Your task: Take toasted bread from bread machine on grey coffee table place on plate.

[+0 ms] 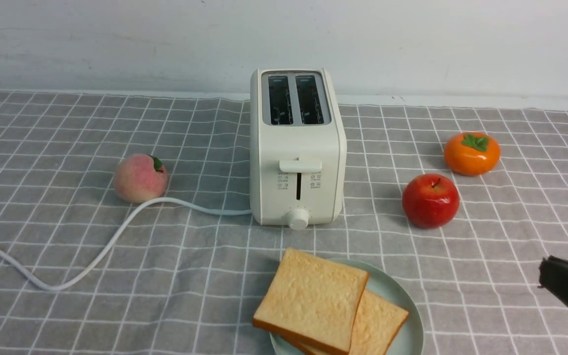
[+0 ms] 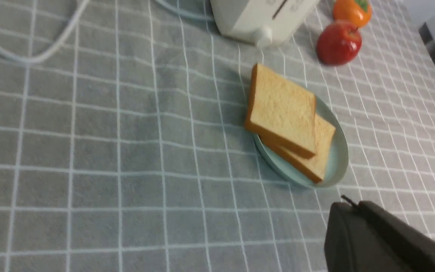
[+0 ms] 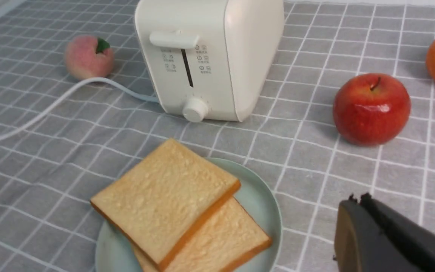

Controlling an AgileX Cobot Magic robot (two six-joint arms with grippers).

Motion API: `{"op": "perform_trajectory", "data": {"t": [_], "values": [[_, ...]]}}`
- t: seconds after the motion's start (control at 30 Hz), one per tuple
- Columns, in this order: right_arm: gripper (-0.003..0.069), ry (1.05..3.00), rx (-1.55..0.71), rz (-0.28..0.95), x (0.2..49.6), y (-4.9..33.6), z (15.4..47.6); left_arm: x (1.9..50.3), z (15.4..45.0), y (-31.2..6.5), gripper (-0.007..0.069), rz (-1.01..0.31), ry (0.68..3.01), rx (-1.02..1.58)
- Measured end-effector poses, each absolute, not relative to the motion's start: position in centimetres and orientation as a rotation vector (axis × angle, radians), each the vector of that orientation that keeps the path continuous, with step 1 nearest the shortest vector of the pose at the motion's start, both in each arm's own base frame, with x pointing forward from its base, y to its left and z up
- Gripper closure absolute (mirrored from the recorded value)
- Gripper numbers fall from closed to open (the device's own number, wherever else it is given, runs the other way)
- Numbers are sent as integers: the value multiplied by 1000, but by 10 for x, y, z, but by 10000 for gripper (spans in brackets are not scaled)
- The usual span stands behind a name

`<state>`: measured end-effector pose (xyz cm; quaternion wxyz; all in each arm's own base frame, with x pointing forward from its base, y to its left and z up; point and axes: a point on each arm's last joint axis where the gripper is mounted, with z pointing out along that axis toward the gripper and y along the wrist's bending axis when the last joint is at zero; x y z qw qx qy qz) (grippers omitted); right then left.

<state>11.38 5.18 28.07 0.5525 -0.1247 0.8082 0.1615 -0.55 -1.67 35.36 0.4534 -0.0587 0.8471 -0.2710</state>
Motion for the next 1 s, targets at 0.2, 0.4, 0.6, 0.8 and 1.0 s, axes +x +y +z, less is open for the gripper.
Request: {"op": "perform_trajectory", "data": {"t": [0.2, 0.4, 0.6, 0.8, 1.0], "values": [[669, 1888, -323, 341, 109, 48, 278, 7, 358, -6, 639, -511, 1980, -163], [663, 1889, -316, 345, 109, 48, 277, 16, 363, -6, 639, -473, 1934, -158], [657, 1889, -314, 347, 109, 48, 277, 16, 364, -6, 639, -357, 1913, 18], [654, 1889, -314, 347, 109, 48, 276, 15, 365, -9, 639, -314, 1900, 142], [647, 1889, -314, 347, 109, 48, 276, 15, 365, -9, 639, -313, 1898, 152]]}}
